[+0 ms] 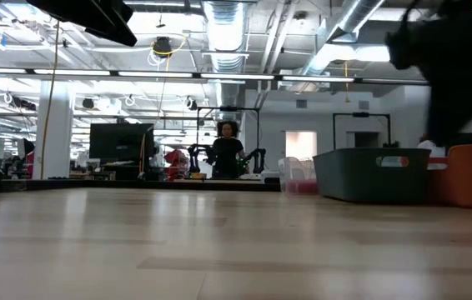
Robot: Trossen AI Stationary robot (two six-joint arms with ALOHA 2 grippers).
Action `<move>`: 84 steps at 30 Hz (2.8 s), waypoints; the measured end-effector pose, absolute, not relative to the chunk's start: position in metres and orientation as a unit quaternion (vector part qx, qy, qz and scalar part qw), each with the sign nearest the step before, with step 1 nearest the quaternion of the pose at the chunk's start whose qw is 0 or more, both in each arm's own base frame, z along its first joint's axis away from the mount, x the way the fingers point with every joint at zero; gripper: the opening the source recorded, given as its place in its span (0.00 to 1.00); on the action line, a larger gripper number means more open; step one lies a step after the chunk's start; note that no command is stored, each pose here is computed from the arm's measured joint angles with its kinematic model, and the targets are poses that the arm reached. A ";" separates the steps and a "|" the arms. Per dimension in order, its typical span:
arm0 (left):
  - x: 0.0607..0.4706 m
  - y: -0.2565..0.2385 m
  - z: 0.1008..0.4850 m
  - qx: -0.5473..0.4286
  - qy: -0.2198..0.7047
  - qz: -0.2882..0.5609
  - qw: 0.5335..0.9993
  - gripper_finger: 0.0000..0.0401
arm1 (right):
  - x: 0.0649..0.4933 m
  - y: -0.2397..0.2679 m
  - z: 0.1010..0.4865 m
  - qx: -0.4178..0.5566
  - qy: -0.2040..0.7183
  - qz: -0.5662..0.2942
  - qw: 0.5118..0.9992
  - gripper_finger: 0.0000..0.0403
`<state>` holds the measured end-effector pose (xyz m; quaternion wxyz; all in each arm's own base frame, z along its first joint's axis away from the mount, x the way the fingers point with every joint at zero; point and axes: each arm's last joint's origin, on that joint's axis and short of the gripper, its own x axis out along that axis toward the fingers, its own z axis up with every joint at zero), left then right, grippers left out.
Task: Sort blocks
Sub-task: Put the 4 stud orange game piece into the orange bin
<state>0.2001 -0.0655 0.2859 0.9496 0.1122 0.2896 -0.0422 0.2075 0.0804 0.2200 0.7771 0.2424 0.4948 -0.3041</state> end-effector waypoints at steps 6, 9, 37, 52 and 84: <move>0.200 -0.066 0.286 0.113 0.290 -0.043 0.949 0.45 | 0.205 0.128 0.189 0.291 0.546 -0.302 0.725 0.52; 0.200 -0.066 0.286 0.113 0.288 -0.043 0.950 0.45 | 0.199 0.143 0.178 0.316 0.575 -0.316 0.685 0.52; 0.202 -0.066 0.288 0.123 0.274 -0.046 0.953 0.45 | 0.171 0.167 0.179 0.302 0.599 -0.374 0.641 0.52; 0.201 -0.066 0.288 0.126 0.277 -0.047 0.952 0.45 | 0.166 0.157 0.151 0.278 0.581 -0.358 0.676 0.52; 0.202 -0.066 0.288 0.123 0.276 -0.046 0.952 0.45 | 0.163 0.113 0.220 0.200 0.435 -0.511 0.713 0.23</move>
